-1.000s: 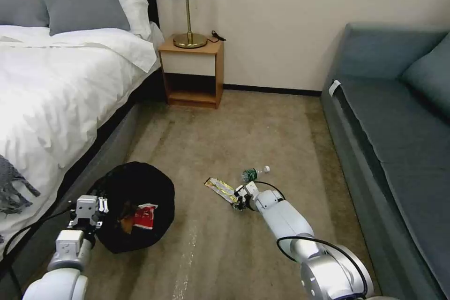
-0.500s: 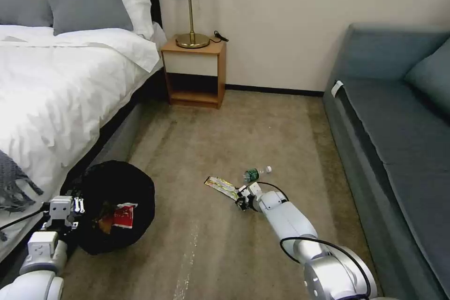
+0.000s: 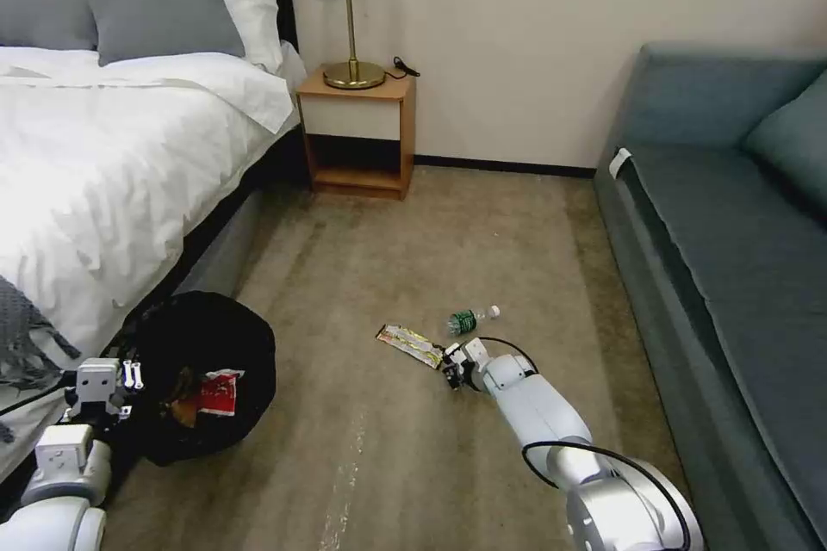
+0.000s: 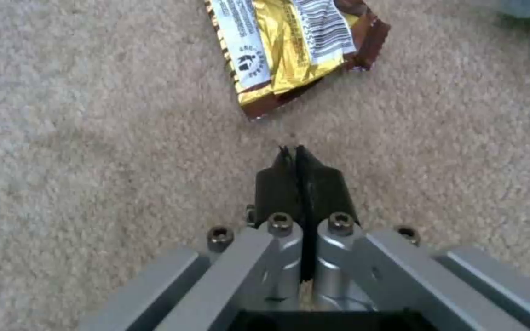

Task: Pick up the trash bin, then pick up the garbage on the floor and place it into the trash bin.

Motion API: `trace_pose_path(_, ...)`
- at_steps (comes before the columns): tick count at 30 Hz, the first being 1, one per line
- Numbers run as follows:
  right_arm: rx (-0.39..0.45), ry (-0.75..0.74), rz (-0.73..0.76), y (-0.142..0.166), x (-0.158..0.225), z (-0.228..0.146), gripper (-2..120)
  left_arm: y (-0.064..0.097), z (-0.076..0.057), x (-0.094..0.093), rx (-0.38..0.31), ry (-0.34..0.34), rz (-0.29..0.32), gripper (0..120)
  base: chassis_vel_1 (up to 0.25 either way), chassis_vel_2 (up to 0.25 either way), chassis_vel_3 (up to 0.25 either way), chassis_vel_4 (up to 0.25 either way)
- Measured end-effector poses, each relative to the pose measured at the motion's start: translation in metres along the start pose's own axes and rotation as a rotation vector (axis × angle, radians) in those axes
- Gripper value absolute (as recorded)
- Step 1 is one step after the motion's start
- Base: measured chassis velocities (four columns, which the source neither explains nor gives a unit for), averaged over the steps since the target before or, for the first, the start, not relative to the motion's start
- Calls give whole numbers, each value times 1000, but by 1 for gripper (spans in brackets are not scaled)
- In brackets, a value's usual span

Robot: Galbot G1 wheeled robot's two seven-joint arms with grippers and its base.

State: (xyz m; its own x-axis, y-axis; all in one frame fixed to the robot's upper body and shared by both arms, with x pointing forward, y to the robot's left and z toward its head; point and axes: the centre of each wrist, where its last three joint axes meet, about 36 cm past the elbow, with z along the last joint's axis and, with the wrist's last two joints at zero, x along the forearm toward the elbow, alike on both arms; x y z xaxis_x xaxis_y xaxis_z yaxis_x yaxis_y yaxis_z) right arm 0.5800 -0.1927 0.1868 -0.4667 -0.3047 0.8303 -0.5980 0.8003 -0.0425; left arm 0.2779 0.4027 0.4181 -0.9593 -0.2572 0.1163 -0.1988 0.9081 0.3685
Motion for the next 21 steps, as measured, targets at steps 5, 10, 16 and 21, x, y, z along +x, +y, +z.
trace_pose_path(5, -18, -9, 12, -3, 6, 2, 0, 0, -2, -2, 5, -2, -2, 5, 0, 0, 0, 0)
trace_pose_path(10, -25, -41, 31, -10, 19, 3, 0, 1, -4, -4, 7, -7, 2, 5, 0, 0, 0, 0)
trace_pose_path(16, -36, -134, 50, -14, 37, -8, 0, -2, -7, -8, 12, -18, 9, 5, 0, 0, 0, 0)
trace_pose_path(21, -62, -192, 63, -16, 44, -13, 1, -4, -8, -10, 15, -23, 12, 5, 0, 0, 0, 0)
